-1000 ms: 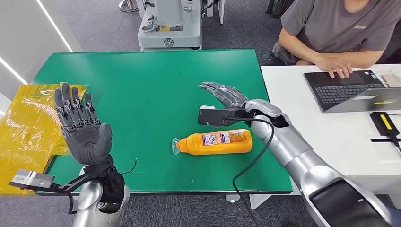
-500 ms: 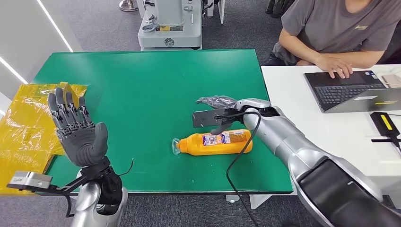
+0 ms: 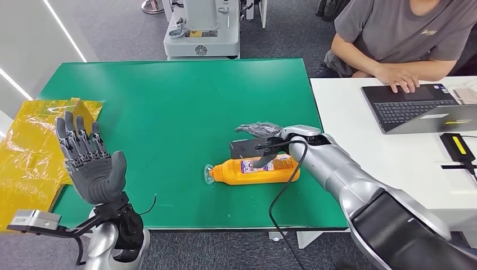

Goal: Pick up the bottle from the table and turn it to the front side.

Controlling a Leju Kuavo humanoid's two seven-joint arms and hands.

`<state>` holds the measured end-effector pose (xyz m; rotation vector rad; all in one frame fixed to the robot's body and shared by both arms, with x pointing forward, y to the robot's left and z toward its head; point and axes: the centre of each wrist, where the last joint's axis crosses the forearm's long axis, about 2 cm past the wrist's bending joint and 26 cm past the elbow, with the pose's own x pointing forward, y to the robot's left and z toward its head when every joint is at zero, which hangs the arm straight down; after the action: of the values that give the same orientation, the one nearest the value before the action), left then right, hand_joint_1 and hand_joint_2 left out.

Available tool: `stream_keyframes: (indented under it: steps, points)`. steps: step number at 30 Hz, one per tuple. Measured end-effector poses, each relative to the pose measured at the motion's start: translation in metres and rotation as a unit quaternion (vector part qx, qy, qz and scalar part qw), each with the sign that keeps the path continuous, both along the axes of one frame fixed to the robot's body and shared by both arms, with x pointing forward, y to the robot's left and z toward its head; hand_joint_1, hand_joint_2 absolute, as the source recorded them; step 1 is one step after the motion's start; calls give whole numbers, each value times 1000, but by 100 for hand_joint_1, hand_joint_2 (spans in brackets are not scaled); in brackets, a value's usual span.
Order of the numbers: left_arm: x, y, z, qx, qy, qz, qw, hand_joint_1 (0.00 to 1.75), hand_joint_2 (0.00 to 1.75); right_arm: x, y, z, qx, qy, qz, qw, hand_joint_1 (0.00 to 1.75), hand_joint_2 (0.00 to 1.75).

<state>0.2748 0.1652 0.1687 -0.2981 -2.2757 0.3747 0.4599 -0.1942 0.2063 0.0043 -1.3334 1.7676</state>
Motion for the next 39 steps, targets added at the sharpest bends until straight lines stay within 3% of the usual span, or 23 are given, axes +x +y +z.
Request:
stream_keyframes:
  steps: [12, 22, 38, 39]
  points:
    - [-10, 0, 6, 7, 1, -6, 1000, 0, 175, -10, -4, -24, -50, -39, -43, 997, 0, 175]
    - [-15, -2, 6, 9, 8, -15, 1000, 0, 175, -32, -22, -67, -66, -14, -66, 996, 0, 175]
    - [-16, -6, 8, 6, 9, -21, 1000, 0, 175, -33, -27, -70, -77, -11, -69, 995, 0, 175]
    - [-15, -7, 8, 6, 10, -22, 1000, 0, 175, -33, -27, -70, -78, -11, -70, 994, 43, 175]
